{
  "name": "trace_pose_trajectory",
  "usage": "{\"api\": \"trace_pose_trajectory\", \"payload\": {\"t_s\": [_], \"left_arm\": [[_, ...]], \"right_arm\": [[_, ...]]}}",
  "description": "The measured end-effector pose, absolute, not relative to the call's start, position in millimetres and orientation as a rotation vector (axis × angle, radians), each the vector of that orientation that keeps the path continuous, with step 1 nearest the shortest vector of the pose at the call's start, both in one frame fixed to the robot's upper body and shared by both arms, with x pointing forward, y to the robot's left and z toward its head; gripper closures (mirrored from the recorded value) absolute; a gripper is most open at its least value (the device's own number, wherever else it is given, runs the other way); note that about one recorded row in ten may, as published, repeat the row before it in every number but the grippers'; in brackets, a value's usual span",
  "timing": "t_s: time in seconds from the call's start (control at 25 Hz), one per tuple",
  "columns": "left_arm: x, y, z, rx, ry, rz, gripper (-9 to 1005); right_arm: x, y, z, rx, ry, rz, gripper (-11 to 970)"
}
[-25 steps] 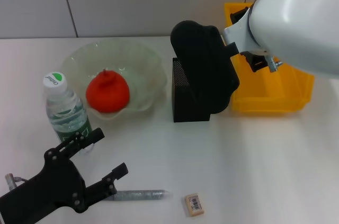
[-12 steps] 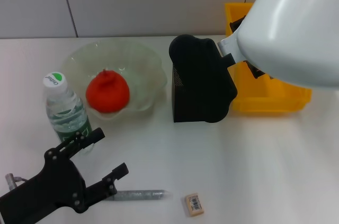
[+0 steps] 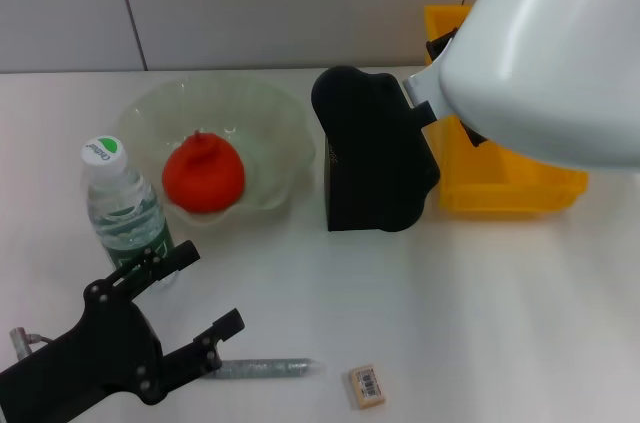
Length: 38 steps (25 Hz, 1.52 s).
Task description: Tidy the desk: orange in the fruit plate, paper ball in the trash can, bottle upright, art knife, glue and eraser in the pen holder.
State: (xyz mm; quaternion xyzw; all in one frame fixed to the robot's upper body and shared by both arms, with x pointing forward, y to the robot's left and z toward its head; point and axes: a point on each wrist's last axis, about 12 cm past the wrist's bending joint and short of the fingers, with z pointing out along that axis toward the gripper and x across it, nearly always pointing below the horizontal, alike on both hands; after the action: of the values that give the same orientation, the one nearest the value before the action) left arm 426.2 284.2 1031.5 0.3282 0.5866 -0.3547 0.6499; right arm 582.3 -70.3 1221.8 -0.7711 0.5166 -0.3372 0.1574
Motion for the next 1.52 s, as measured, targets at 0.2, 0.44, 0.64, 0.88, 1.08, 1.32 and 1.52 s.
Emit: {"api": "trace_pose_trajectory", "payload": {"t_s": [0.2, 0.44, 0.64, 0.88, 1.08, 1.32, 1.52], "left_arm": [[426, 284, 1031, 0.745, 1.333, -0.806, 184], [422, 286, 1032, 0.738, 1.328, -0.813, 184], [421, 286, 1031, 0.738, 1.329, -0.813, 184], [421, 286, 1032, 0.736, 1.327, -0.812, 184], [421, 286, 1032, 0.736, 1.327, -0.812, 184], [422, 287, 1032, 0.738, 1.327, -0.811, 184], [421, 287, 1032, 0.736, 1.325, -0.812, 184]], "right_arm": [[583, -65, 1220, -2.217, 1.456, -0.987, 805], [585, -63, 1217, -2.238, 1.445, -1.014, 805], [586, -60, 1219, -2.229, 1.432, -1.017, 805], [586, -58, 1218, -2.228, 1.427, -1.025, 805], [585, -57, 1218, -2.222, 1.42, -1.033, 805], [583, -56, 1216, -2.222, 1.416, -1.036, 805], [583, -55, 1217, -2.223, 1.414, -1.039, 755]]}}
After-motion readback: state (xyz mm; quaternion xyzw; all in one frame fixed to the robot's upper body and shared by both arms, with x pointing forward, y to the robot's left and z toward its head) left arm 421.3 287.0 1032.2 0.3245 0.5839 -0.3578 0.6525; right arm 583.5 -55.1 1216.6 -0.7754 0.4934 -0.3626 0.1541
